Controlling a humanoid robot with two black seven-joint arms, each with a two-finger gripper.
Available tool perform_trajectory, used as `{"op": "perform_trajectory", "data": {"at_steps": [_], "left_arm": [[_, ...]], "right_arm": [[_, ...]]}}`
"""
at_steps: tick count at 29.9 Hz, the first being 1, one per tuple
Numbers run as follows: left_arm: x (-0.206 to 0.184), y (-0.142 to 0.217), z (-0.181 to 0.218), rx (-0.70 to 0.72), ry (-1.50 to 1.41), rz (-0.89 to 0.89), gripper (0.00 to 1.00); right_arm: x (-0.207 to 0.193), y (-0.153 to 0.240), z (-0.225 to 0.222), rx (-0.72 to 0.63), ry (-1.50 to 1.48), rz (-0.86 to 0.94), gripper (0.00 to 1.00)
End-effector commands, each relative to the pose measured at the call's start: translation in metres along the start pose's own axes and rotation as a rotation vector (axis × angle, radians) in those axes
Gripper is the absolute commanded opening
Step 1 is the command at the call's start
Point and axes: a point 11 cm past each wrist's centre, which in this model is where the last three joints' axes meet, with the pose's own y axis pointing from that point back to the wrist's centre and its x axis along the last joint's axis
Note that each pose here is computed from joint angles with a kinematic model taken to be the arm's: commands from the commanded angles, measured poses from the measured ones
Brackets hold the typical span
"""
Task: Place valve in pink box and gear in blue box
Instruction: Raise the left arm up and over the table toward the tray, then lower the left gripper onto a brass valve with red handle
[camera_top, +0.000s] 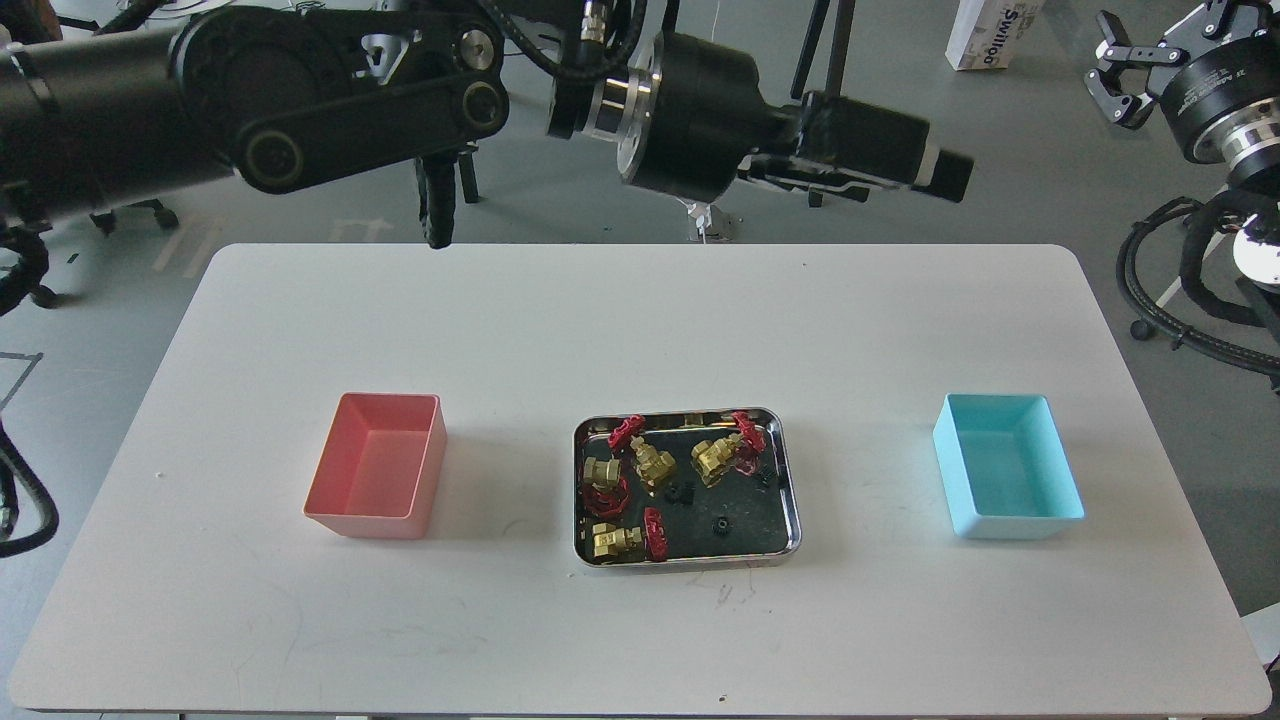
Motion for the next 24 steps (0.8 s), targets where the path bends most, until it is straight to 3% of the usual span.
{"op": "perform_trajectory", "data": {"at_steps": [1,6,10,24], "left_arm": [[-0.056,0.01,-0.046,0.157,-0.065,-0.19,1.0],[-0.138,0.022,-0.113,0.299,-0.061,-0.393,0.99],[-0.176,0.034,-0.136,0.337,-0.014,-0.456,0.99],[-0.204,0.039,-0.179,0.414,-0.059,-0.415,0.98]], "right_arm": [[-0.026,-0.006,0.0,0.003,-0.037,-0.069,1.0],[-0.061,-0.024,-0.003,0.006,-0.046,-0.133,1.0],[-0.065,-0.024,0.008,-0.016,-0.056,-0.137,1.0],[-0.059,-0.018,0.021,-0.04,-0.067,-0.12,1.0]]}}
